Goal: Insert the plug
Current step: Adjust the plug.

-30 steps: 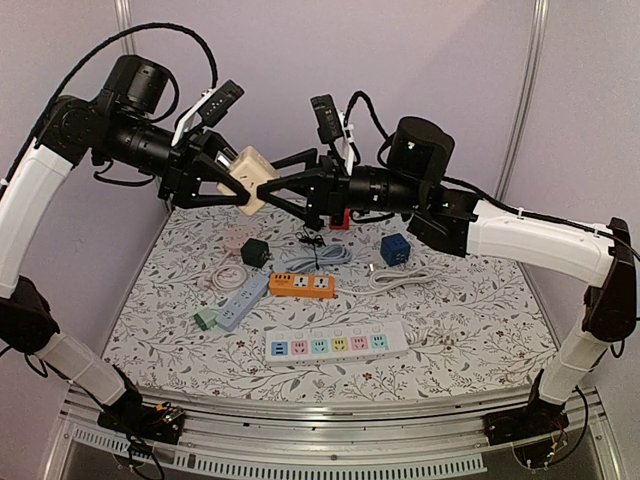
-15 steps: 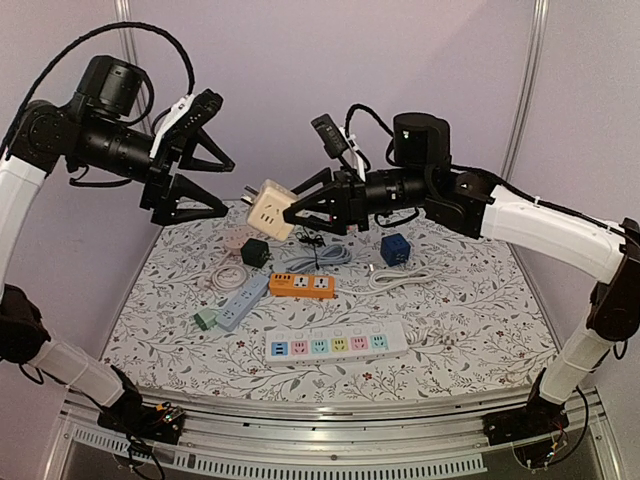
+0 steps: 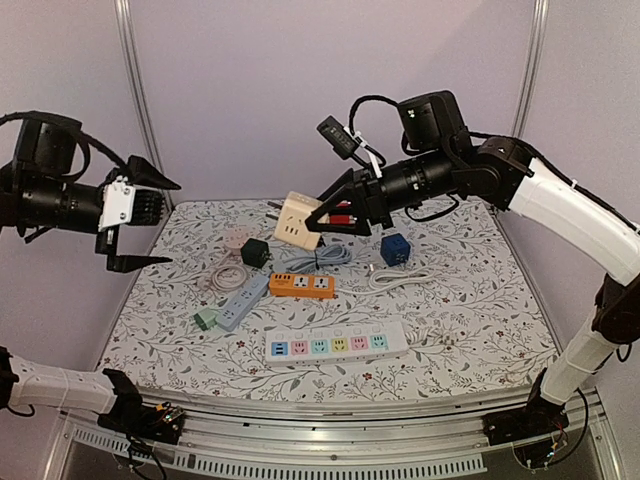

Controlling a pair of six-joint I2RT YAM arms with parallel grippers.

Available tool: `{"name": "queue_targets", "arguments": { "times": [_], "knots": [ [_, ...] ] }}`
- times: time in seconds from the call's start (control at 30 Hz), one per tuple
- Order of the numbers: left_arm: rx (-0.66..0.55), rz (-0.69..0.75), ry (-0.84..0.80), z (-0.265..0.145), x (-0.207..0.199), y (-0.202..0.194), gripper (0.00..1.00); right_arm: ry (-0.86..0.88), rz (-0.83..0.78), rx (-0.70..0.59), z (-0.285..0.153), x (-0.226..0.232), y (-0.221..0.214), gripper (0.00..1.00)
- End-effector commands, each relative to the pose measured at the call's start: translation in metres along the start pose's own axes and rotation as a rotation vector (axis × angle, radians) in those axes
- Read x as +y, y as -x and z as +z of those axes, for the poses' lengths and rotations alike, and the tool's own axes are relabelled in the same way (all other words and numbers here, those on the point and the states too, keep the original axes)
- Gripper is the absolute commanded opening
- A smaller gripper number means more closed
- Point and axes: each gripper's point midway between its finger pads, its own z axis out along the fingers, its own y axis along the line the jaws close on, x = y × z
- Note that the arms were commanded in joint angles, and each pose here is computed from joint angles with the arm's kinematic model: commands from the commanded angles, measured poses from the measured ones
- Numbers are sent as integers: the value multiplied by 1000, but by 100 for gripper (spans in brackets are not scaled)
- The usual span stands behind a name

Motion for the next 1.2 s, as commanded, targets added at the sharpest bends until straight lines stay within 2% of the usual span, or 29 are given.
{"name": "queue_targets", "arguments": {
  "times": [0.0,0.07,0.1,0.17,0.33,0.53,0.7,0.87,0.97,1.1,1.13,1.17],
  "knots": [
    [-288,458,122,-7,-23,40,99,-56,7,41,17,7,-2,0],
    [-346,583,112,12,-35,50,99,-51,-4,44,23,12,-1,0],
    [-341,593,98,22,-37,53,99,-50,-6,47,26,13,-2,0],
    [-325,552,53,40,-38,62,100,-47,-9,52,28,16,-3,0],
    [-378,499,-23,65,-47,94,99,-58,-9,81,30,17,-10,0],
    [-338,454,-77,91,-57,92,100,-33,-27,93,31,24,-13,0],
    [-297,358,-34,104,-39,96,85,10,-39,119,33,29,-18,0],
    [-278,362,-49,111,-45,90,76,24,-40,117,33,33,-17,0],
    [-270,366,-53,113,-47,89,59,48,-42,112,33,37,-15,0],
    [-285,380,-48,110,-49,93,8,48,-41,115,34,36,-16,0],
    [-292,382,-42,108,-48,96,0,39,-44,110,35,34,-15,3],
    [-298,379,-35,108,-48,97,0,22,-41,101,36,31,-13,18]
  ]
}}
